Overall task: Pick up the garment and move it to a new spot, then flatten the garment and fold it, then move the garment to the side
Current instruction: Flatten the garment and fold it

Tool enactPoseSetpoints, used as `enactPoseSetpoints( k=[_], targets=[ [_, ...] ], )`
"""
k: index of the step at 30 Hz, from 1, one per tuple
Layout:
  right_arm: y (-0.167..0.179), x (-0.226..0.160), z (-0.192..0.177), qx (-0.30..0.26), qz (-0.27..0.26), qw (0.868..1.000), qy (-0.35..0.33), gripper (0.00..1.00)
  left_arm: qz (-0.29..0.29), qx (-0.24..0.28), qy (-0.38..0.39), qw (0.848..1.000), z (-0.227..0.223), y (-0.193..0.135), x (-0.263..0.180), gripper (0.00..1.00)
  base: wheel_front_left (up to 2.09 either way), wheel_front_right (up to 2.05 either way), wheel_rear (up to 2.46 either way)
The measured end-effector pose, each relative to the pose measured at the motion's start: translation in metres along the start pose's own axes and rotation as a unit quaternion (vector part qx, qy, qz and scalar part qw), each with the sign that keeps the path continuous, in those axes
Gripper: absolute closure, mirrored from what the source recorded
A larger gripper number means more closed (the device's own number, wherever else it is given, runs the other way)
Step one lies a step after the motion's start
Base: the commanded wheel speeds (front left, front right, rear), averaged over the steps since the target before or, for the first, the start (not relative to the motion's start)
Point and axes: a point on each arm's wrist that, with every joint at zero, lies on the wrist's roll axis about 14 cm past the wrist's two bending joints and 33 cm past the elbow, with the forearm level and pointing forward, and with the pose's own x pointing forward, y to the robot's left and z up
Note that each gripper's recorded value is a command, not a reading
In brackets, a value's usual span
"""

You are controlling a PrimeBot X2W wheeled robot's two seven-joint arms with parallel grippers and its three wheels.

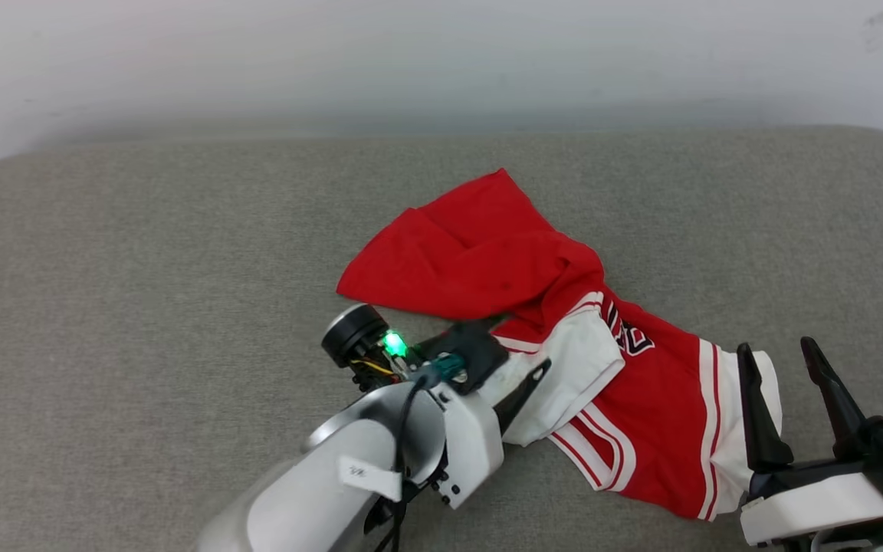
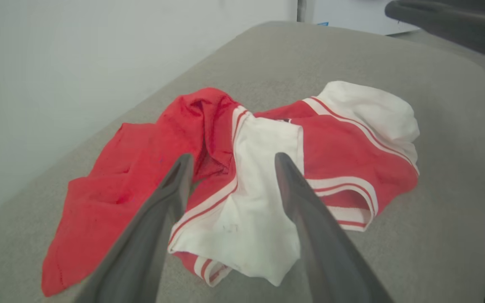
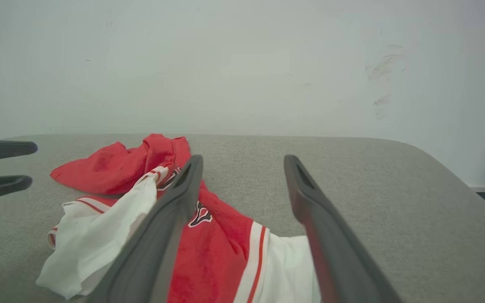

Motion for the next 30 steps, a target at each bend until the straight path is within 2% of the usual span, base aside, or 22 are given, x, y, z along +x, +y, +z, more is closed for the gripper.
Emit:
enactPoseSetpoints(
  k=[5,11,18,21,25,26,27,30],
  targets=[
    [-0.006,0.002,-0.003,-0.002,-0.01,1.0,0.001,0.0,-0.079,0.008,0.113,0.99,-0.033,-0.025,0.011,0.0,0.0,0.0,0.0],
    [-0.019,0.005,-0.009,-0.007,-0.028,1.0,0.008,0.0,-0.148,0.031,0.227,0.962,-0.08,-0.043,0.011,0.0,0.0,0.0,0.0],
    [-0.033,0.006,-0.018,-0.013,-0.049,0.999,0.021,0.0,-0.176,0.035,0.321,0.93,-0.13,-0.041,0.007,0.0,0.0,0.0,0.0],
    [-0.038,0.005,-0.021,-0.015,-0.055,0.998,0.025,0.0,-0.182,0.036,0.338,0.923,-0.137,-0.041,0.007,0.0,0.0,0.0,0.0],
    [-0.042,0.005,-0.023,-0.017,-0.06,0.998,0.027,0.0,-0.184,0.034,0.343,0.921,-0.141,-0.04,0.009,0.0,0.0,0.0,0.0],
    [-0.042,0.005,-0.023,-0.017,-0.061,0.998,0.027,0.0,-0.184,0.036,0.344,0.92,-0.141,-0.041,0.009,0.54,0.0,0.0,0.0],
    [-0.042,0.005,-0.023,-0.017,-0.061,0.998,0.028,0.0,-0.185,0.04,0.343,0.92,-0.141,-0.041,0.009,1.0,0.0,0.0,0.0],
    [-0.043,0.004,-0.022,-0.018,-0.062,0.998,0.026,0.0,-0.191,0.048,0.333,0.922,-0.138,-0.048,0.009,1.0,0.0,0.0,0.0]
  ],
)
